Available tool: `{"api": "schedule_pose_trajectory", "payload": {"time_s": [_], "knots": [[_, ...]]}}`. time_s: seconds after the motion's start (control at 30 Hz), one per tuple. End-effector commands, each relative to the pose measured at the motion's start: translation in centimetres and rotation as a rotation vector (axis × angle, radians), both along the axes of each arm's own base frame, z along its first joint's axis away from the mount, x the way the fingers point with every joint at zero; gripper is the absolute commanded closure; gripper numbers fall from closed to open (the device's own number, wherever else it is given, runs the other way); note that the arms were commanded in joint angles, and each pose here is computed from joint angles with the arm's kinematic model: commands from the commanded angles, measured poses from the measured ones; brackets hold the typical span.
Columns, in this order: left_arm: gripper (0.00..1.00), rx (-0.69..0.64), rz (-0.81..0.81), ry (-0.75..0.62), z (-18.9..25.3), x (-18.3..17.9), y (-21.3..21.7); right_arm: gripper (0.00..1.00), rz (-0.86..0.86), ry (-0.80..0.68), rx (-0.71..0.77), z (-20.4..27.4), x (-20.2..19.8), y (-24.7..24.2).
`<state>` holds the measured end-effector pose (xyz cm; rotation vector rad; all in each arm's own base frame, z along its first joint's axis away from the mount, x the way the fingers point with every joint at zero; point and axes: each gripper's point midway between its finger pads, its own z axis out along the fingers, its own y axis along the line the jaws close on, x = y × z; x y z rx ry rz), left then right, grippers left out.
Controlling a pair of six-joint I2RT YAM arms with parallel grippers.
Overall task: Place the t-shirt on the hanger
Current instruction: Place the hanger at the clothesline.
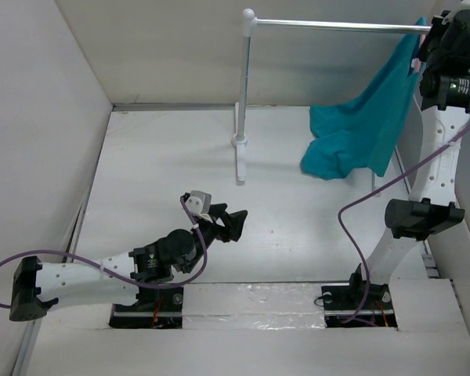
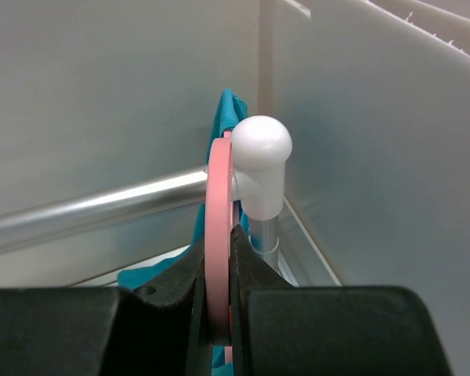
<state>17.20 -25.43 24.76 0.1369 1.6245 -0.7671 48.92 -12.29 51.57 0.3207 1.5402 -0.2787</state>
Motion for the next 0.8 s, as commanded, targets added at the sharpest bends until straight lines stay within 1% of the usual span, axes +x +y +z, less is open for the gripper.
{"api": "schedule_pose_trajectory", "payload": {"time_s": [0.0,0.37,0.5,0.53,0.57,0.63,0.7,0.77], "knots": [[0.39,-0.061,0.007,-0.012,1.2,0.2,0.1,1.0,0.057,-0.147,-0.042,4.9,-0.9,0.6],[0.39,-0.067,0.008,-0.016,1.2,0.2,0.3,1.0,0.08,-0.093,-0.027,1.7,2.1,0.8],[0.4,-0.064,0.01,-0.014,1.1,0.2,0.2,1.0,0.077,-0.088,-0.022,0.6,2.5,0.7],[0.4,-0.066,0.007,-0.015,1.1,0.1,0.2,1.0,0.074,-0.066,-0.016,-0.6,2.5,0.6],[0.4,-0.066,0.007,-0.016,1.2,0.2,0.2,1.0,0.062,-0.077,0.016,-0.8,2.4,0.5],[0.4,-0.066,0.005,-0.015,1.2,0.1,0.1,1.0,0.057,-0.089,0.017,-0.8,2.2,0.5],[0.4,-0.064,0.004,-0.016,1.2,0.1,0.1,1.0,0.057,-0.073,0.03,-1.9,2.5,0.5],[0.4,-0.064,0.007,-0.016,1.2,0.2,0.1,0.92,0.047,-0.07,0.044,-2.2,2.3,0.0]]}}
